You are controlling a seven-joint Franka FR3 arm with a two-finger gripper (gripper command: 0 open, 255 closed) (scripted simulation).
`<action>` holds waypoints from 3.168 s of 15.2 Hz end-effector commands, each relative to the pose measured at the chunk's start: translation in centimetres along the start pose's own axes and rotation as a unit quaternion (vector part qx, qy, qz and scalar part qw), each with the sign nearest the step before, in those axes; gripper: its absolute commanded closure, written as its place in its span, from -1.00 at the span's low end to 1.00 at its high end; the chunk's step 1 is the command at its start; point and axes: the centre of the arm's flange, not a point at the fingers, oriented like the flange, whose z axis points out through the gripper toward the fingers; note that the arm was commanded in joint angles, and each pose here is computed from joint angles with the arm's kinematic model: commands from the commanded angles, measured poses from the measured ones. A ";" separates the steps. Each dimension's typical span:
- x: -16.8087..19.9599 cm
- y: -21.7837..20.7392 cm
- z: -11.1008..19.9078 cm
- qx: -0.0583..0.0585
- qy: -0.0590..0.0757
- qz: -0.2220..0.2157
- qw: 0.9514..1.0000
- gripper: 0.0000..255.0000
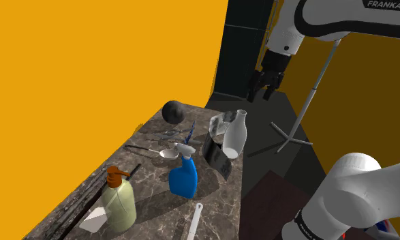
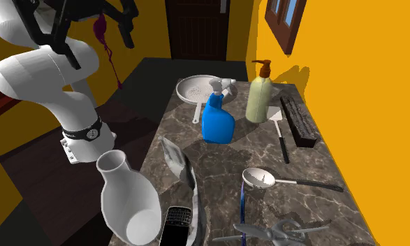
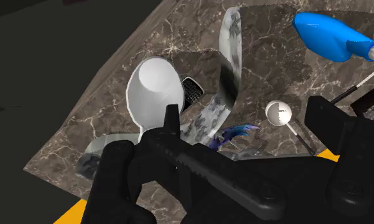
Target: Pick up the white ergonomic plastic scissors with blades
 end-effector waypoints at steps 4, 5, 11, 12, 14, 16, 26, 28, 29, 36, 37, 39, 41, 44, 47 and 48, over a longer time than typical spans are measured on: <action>3.1 0.4 2.6 0.001 -0.003 -0.033 0.999 -1.00; 4.1 0.5 3.5 0.001 -0.005 -0.044 0.999 -1.00; 10.1 0.5 8.8 0.004 -0.012 -0.111 0.994 -1.00; 11.2 0.4 9.7 0.004 -0.013 -0.122 0.992 -1.00; 13.1 0.2 11.5 0.005 -0.015 -0.144 0.989 -1.00; 15.1 -0.1 13.3 0.005 -0.017 -0.166 0.986 -1.00; 24.5 -3.1 22.5 0.009 -0.029 -0.274 0.961 -1.00; 26.3 -3.9 24.4 0.009 -0.031 -0.295 0.955 -1.00; 27.2 -4.3 25.3 0.010 -0.032 -0.306 0.952 -1.00; 31.5 -7.0 30.8 0.011 -0.038 -0.361 0.932 -1.00; 31.5 -6.9 31.3 0.011 -0.038 -0.361 0.932 -1.00; 31.4 -6.8 32.4 0.011 -0.038 -0.361 0.932 -1.00; 31.3 -6.7 33.4 0.011 -0.038 -0.361 0.932 -1.00; 31.3 -6.7 34.2 0.011 -0.038 -0.361 0.932 -1.00; 31.3 -6.6 34.2 0.011 -0.038 -0.361 0.932 1.00; 31.3 -6.6 34.2 0.011 -0.038 -0.361 0.932 1.00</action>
